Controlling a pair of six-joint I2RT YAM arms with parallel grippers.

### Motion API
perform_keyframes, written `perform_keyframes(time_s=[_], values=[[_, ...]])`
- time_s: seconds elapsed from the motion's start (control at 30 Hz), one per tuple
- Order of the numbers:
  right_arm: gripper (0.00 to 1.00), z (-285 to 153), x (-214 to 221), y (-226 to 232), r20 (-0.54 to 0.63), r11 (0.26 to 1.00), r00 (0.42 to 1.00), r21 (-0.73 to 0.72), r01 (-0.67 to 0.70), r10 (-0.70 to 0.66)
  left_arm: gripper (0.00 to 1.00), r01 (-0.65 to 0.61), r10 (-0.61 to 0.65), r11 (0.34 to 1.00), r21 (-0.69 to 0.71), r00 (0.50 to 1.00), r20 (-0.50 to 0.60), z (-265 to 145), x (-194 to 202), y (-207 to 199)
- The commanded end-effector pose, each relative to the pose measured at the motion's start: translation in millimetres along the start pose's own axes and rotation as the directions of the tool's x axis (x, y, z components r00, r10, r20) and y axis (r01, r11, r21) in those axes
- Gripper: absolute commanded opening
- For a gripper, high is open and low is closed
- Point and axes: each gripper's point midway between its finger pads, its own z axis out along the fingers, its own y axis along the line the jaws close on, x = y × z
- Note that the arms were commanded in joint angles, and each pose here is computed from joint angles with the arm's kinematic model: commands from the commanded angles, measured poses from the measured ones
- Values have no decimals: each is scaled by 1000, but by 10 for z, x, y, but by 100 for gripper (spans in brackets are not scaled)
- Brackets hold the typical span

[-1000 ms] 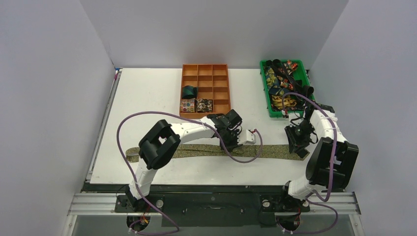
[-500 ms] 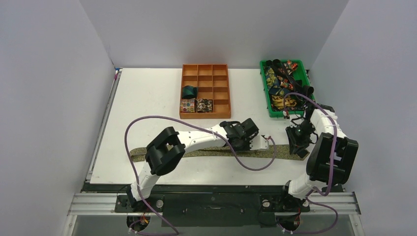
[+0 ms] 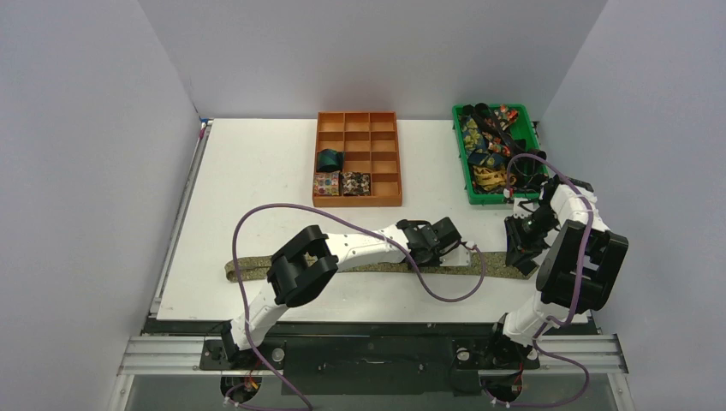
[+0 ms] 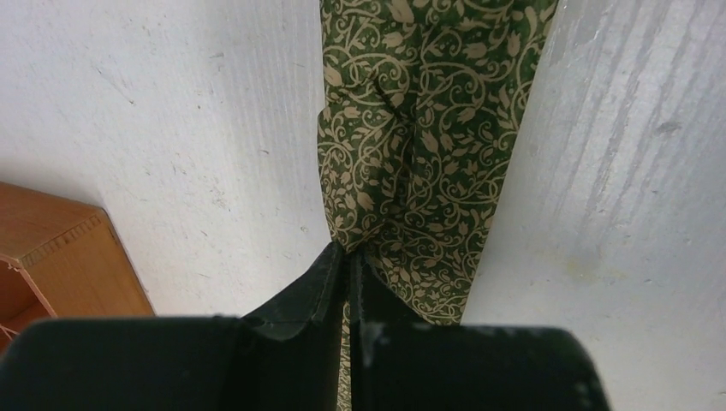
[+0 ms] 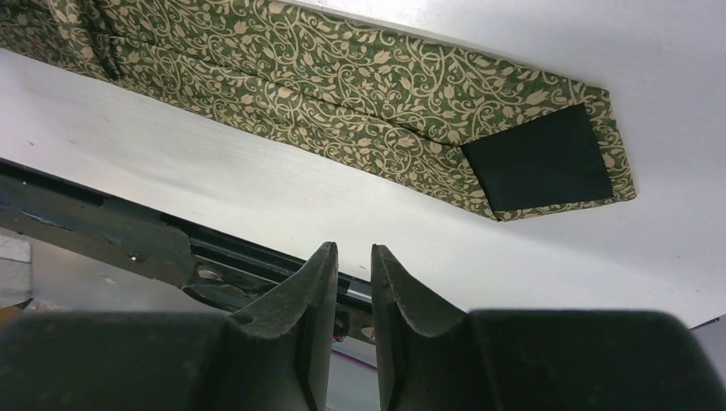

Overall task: Roll the ties
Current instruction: Flatten out the tie at the center of the board.

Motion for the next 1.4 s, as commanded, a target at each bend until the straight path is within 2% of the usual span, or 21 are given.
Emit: perform_keyframes(time_s=[0.0, 0.3, 0.63, 1.37], values=[[18, -84, -43, 59, 19, 999, 1000, -47, -14, 15, 0, -9, 10, 999, -46, 1000, 29, -62, -177, 120], [18, -93, -22, 57, 21, 998, 1000, -55, -14, 16, 0, -10, 10, 1000, -2, 997, 83, -161, -353, -5], [18, -98, -6, 73, 22, 998, 1000, -62, -18, 19, 0, -41, 40, 999, 2, 996, 83, -79, -412, -94], [19, -1, 79, 198, 2, 992, 1000, -124, -31, 31, 0, 38, -34, 999, -25, 991, 128, -29, -622, -5]])
